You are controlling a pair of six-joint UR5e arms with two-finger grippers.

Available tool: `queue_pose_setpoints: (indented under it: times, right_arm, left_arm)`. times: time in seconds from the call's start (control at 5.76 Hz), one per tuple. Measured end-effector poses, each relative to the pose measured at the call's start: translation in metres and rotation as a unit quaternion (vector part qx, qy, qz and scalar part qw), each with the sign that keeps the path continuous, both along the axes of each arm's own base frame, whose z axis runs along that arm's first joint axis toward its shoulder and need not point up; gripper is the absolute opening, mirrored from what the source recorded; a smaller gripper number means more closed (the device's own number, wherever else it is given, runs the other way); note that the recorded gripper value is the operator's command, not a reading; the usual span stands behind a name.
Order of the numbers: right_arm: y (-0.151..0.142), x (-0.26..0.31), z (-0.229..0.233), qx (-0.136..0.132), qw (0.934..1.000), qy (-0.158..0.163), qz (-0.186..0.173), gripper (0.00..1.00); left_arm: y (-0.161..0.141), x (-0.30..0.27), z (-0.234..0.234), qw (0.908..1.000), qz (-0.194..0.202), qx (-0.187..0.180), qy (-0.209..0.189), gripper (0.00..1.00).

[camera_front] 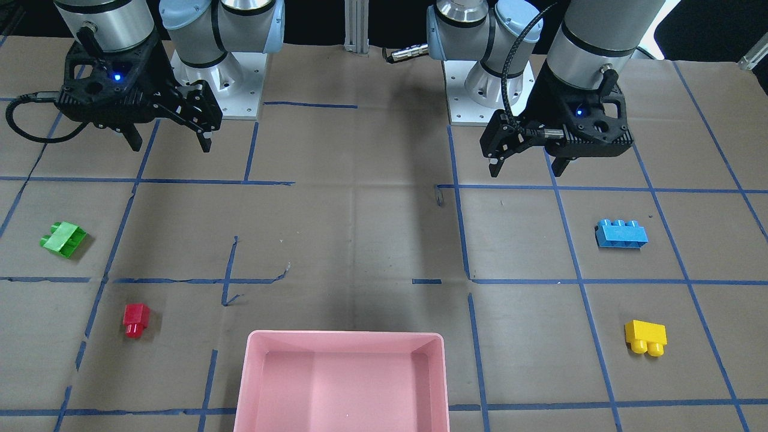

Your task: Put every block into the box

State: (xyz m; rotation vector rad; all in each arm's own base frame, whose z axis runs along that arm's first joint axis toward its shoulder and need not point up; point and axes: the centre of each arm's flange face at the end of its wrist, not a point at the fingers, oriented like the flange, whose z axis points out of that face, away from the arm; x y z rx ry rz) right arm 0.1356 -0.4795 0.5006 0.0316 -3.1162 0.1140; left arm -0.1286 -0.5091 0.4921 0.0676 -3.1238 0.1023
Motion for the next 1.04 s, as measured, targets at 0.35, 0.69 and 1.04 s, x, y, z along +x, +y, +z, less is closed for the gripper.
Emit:
queue_pose_setpoints:
  times: [0.35,0.69,1.04]
  right_arm:
    - [-0.001,0.0,-0.003,0.003,1.0,0.0,0.001,1.0]
    - [-0.001,0.0,-0.004,0.004,1.0,-0.001,0.003,1.0]
    - [-0.001,0.0,-0.005,0.005,1.0,0.0,0.003,1.0]
  left_arm:
    - [0.001,0.0,0.0,1.0,-0.001,0.0,-0.001,1.0]
    - [0.004,0.003,0.003,0.9999,-0.011,-0.003,-0.003,1.0]
    - [0.005,0.017,0.006,0.9998,-0.019,-0.005,-0.006,1.0]
